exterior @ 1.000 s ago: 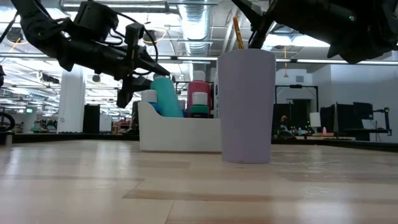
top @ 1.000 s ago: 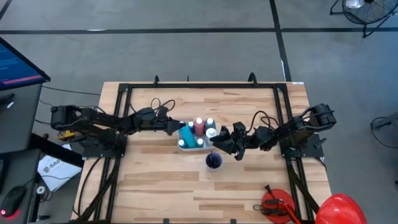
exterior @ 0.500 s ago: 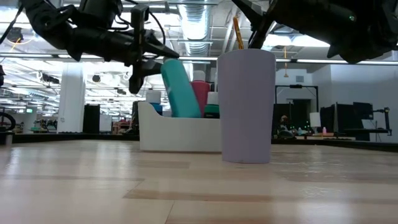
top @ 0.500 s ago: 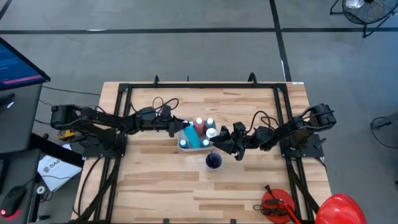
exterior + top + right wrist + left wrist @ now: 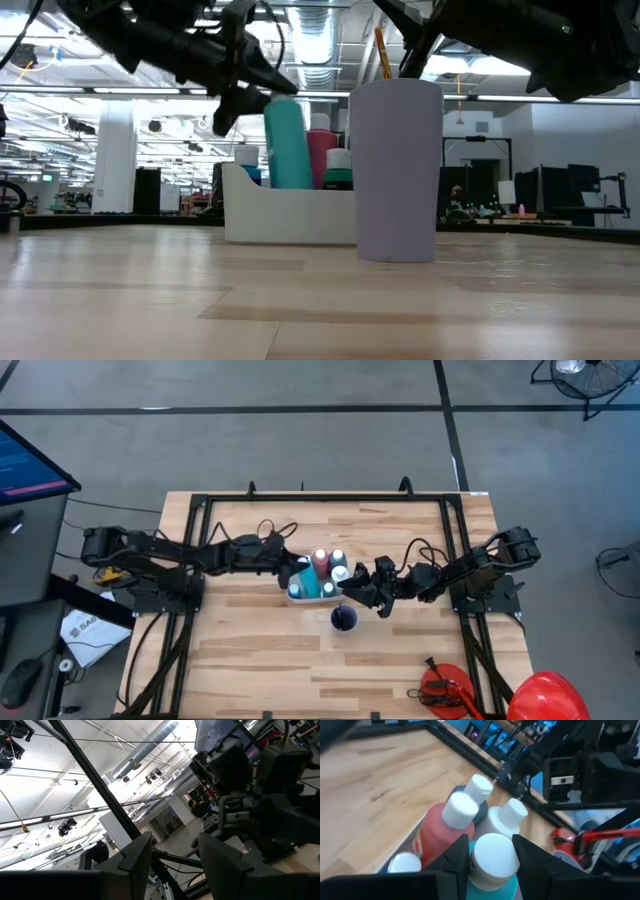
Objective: Pick & Place Paint Supplies
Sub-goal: Adjust the light blue paint bottle in the white bin
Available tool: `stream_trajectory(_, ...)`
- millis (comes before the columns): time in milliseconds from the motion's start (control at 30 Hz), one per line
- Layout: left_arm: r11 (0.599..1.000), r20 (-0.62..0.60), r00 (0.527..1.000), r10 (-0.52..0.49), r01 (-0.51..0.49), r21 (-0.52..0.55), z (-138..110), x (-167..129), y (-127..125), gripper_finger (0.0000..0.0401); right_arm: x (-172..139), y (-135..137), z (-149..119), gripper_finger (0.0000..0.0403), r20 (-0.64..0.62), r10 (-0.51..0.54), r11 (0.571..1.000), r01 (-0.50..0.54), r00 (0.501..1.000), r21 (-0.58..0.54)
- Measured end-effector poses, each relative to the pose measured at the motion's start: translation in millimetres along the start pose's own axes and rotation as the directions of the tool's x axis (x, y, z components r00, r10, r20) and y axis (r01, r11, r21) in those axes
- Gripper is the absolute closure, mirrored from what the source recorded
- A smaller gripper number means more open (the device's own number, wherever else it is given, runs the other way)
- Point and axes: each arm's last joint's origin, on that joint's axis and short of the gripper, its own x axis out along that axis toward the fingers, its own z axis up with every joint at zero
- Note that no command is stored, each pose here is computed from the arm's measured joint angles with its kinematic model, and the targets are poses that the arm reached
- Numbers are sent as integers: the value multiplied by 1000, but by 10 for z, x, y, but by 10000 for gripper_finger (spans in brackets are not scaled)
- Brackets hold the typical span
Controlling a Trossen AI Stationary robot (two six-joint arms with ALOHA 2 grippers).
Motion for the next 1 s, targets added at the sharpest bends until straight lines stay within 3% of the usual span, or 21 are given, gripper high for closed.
stream_trajectory(233, 987, -70, 993, 97, -87, 137, 149, 28, -143, 292, 0, 0, 0, 246, 0, 0, 1000, 0, 1000, 0)
stream_trajectory(700, 937, -22, 949, 316, -308, 168, 244, -244, -126, 293, -2, 5, -26, 249, -18, -5, 1000, 5, 1000, 1)
stream_trajectory(1000, 930, -31, 943, 331, -321, 181, 222, -233, -111, 293, -2, -22, -57, 248, -50, -31, 1000, 31, 998, -3)
